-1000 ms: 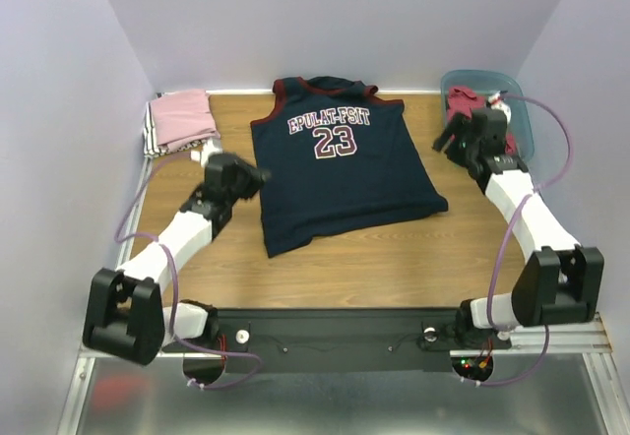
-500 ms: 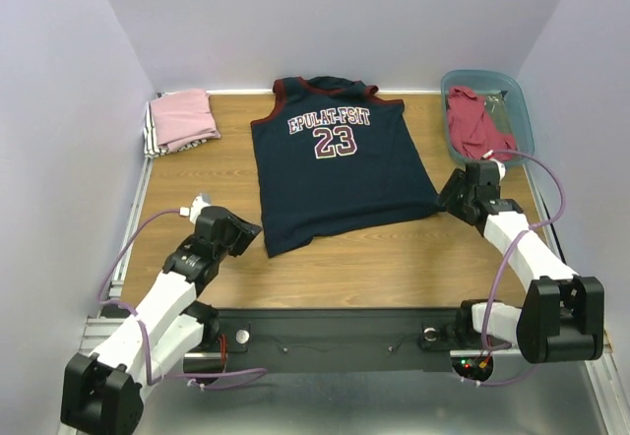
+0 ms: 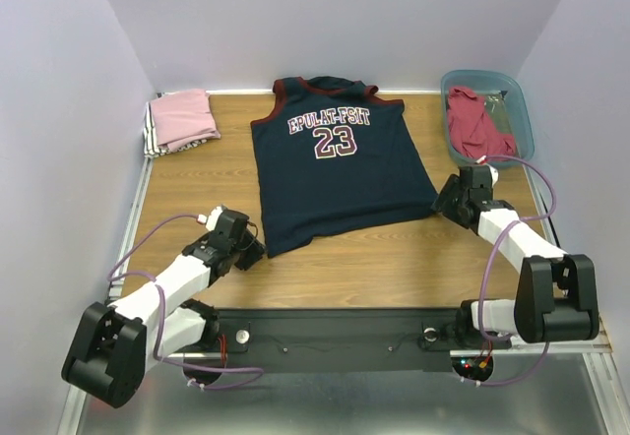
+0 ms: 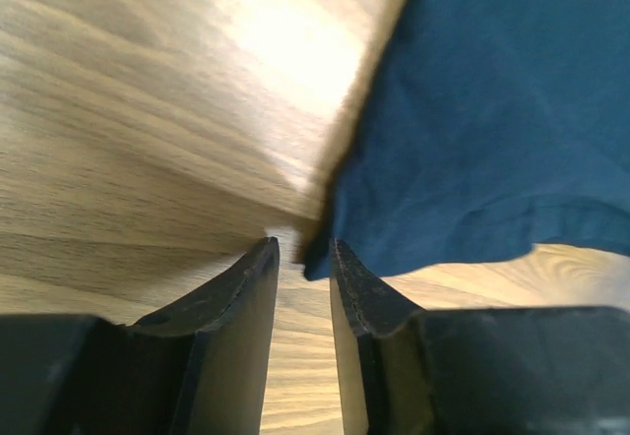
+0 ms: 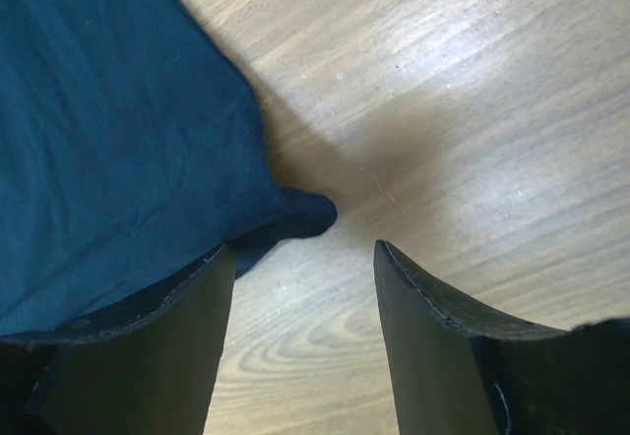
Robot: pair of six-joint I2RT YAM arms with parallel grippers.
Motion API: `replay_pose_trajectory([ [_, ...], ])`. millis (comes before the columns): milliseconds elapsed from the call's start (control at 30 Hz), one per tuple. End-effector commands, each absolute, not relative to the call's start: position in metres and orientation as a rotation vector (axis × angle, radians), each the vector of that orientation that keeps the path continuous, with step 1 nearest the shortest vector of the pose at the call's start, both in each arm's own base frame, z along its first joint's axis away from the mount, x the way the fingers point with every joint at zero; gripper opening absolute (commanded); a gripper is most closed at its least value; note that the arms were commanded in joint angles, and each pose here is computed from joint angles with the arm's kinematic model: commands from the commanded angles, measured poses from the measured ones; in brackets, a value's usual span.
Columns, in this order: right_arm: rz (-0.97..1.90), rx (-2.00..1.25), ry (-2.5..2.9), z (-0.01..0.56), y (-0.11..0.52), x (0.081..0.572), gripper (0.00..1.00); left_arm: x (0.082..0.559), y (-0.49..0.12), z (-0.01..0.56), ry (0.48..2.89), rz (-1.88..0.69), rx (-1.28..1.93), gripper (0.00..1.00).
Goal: Fold and stack the tank tops
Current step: Flatten the tank top out
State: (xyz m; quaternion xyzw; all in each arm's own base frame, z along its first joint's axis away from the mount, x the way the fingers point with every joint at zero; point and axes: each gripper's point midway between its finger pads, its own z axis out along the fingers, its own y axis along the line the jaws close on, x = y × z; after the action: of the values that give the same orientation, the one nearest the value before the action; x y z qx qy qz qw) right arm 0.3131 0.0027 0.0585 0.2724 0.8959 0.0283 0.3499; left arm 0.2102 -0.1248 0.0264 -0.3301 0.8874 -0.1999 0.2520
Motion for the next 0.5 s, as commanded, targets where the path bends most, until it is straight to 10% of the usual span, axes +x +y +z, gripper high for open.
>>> replay_pose_trajectory([
  [0, 0.113, 0.699, 2.233, 0.074, 0.004, 0.339, 0.64, 0.221, -0.128, 0.036, 2.394, -0.534, -0.838, 0.41],
  [300, 0.067, 0.708, 2.225, 0.075, -0.002, 0.352, 0.55, 0.231, -0.143, 0.034, 2.454, -0.529, -0.714, 0.42],
  [467, 0.042, 0.698, 2.201, 0.084, -0.007, 0.363, 0.44, 0.237, -0.148, 0.033, 2.478, -0.522, -0.665, 0.24],
])
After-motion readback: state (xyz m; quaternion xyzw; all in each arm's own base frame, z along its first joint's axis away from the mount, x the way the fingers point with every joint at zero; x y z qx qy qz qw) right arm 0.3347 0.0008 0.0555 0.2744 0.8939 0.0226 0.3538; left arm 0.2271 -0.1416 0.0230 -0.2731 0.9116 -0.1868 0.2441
